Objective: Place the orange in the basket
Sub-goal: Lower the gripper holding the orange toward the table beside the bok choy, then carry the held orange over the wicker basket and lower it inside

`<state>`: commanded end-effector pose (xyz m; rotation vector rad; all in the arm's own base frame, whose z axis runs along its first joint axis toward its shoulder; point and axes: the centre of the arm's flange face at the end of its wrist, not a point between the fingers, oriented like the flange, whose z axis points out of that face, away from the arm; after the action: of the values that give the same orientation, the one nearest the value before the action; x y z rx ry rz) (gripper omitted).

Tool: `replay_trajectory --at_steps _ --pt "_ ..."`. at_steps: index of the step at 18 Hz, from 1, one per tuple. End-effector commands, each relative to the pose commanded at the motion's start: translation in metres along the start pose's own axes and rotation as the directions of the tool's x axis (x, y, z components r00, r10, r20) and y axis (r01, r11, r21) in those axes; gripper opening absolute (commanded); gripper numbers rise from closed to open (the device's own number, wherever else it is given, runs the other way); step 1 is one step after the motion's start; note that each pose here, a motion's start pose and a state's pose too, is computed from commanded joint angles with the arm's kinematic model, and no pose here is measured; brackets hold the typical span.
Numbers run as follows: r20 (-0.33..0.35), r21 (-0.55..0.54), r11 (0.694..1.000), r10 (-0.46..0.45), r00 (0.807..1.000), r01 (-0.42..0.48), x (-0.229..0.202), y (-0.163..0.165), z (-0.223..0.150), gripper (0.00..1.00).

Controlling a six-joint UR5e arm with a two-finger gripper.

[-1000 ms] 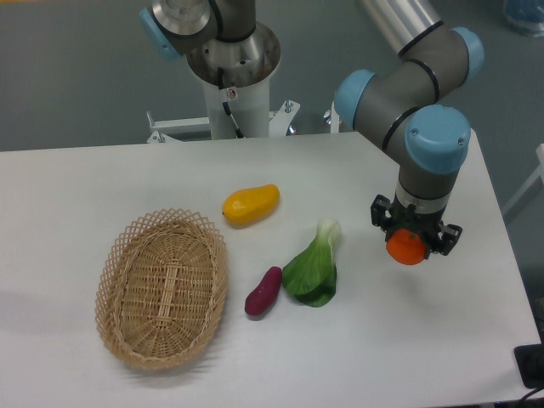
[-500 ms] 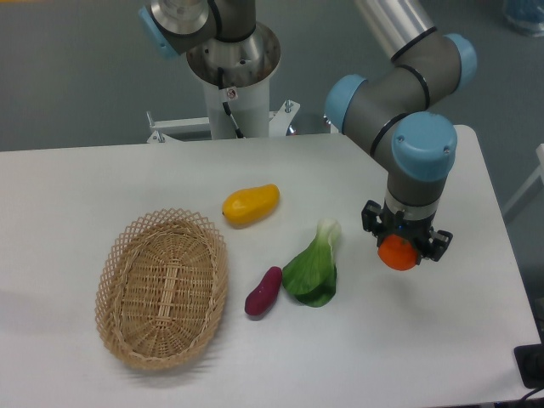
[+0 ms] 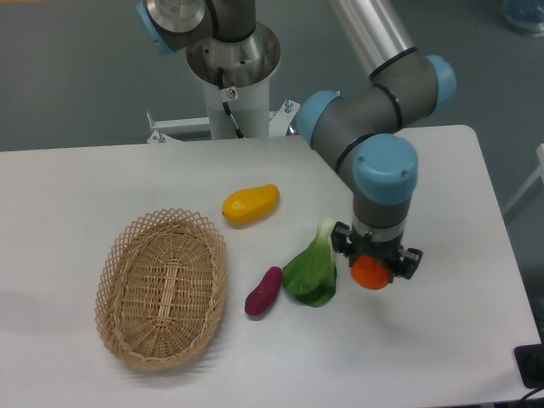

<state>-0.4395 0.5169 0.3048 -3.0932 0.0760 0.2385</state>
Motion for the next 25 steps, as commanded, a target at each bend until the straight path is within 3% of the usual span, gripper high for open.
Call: replay_trajectory --at_steps 5,7,9,20,25 --pt "0.02 0.03 0.998 0.063 0.998 -0.063 0.04 -0.033 0.005 0.48" --pt "0.059 0.063 0.994 0.09 0.994 -0.094 0.065 -0.043 0.014 0.48" --pt "0.068 0.087 0.993 0.076 0.995 -0.082 0.087 -0.049 0.016 0.49" --pt "0.029 0.139 0.982 0.121 0.992 -0.124 0.189 -0.103 0.002 0.49" --pt "-0.009 0.11 0.975 0.193 0.981 -0.191 0.243 -0.109 0.02 0.48"
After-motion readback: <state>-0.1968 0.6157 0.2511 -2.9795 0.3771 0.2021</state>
